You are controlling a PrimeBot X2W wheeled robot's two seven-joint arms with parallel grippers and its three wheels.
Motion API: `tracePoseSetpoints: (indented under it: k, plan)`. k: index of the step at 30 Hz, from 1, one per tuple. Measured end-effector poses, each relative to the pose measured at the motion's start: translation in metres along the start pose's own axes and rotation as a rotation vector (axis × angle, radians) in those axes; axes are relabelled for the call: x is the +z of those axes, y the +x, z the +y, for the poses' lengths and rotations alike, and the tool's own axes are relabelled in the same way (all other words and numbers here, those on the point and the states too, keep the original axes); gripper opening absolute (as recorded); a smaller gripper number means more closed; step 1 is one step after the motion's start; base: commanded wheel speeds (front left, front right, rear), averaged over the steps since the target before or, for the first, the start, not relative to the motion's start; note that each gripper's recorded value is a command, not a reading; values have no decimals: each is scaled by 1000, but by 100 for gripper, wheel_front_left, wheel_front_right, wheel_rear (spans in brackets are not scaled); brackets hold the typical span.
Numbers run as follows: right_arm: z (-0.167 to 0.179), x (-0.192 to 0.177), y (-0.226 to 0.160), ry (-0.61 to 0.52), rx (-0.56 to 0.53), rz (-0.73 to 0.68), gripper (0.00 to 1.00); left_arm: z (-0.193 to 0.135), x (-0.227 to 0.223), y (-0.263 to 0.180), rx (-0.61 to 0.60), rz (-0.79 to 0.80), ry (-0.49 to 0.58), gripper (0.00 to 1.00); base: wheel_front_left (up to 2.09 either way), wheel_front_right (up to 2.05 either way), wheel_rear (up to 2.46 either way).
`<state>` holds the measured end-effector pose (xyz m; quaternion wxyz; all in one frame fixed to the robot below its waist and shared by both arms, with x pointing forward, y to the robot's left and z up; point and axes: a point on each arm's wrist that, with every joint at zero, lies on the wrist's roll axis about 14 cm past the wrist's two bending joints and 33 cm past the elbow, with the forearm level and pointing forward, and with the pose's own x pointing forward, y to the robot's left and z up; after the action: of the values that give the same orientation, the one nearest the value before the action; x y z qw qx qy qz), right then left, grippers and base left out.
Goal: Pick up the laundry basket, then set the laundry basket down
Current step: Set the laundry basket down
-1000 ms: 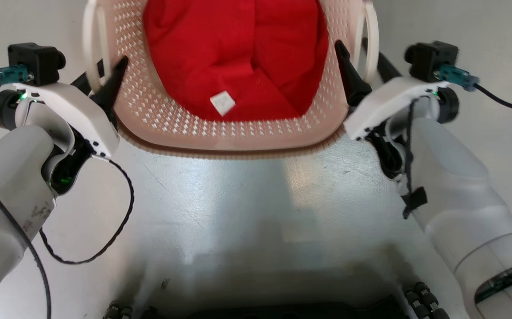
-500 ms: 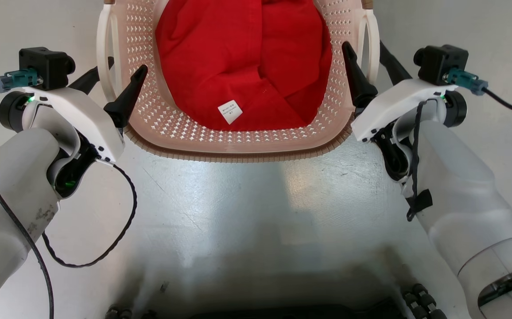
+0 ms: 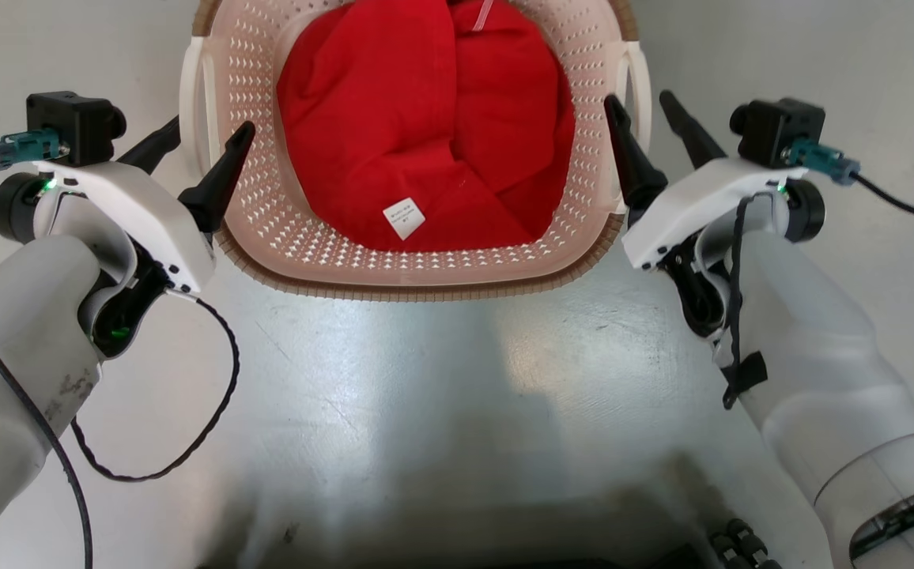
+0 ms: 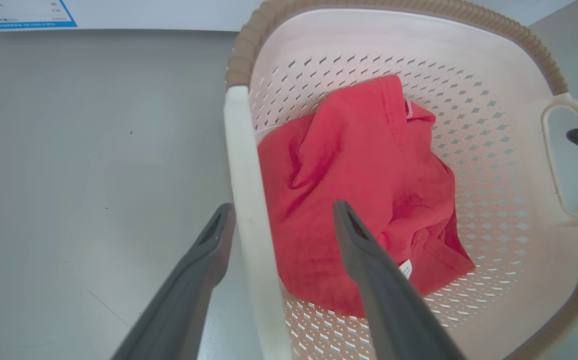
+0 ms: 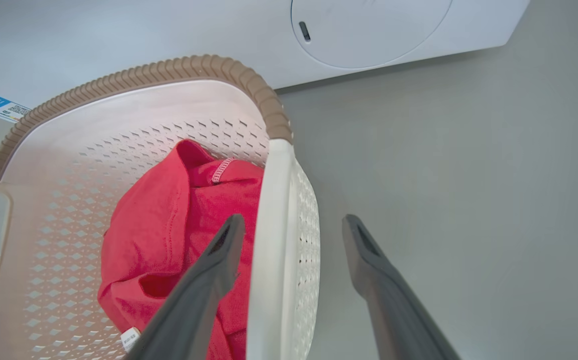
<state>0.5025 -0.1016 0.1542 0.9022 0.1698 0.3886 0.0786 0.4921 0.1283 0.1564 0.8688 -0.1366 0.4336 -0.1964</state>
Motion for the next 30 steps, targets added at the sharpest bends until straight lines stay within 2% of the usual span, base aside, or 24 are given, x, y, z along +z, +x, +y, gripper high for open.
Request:
tracePoseSetpoints:
  k: [5, 9, 17, 30]
  plan:
    - [1, 1, -11, -2, -3, 2, 100, -1, 3, -7, 10, -4, -2, 100, 0, 0, 0]
    - [6, 16, -22, -14, 1, -26, 100, -4, 3, -20, 20, -4, -5, 100, 0, 0, 0]
    - [9, 27, -48, -25, -3, -52, 100, -14, 25, -36, 21, -63, -4, 100, 0, 0, 0]
    - [31, 66, -96, -29, 23, -175, 100, -40, 56, -80, 11, -182, -8, 100, 0, 0, 0]
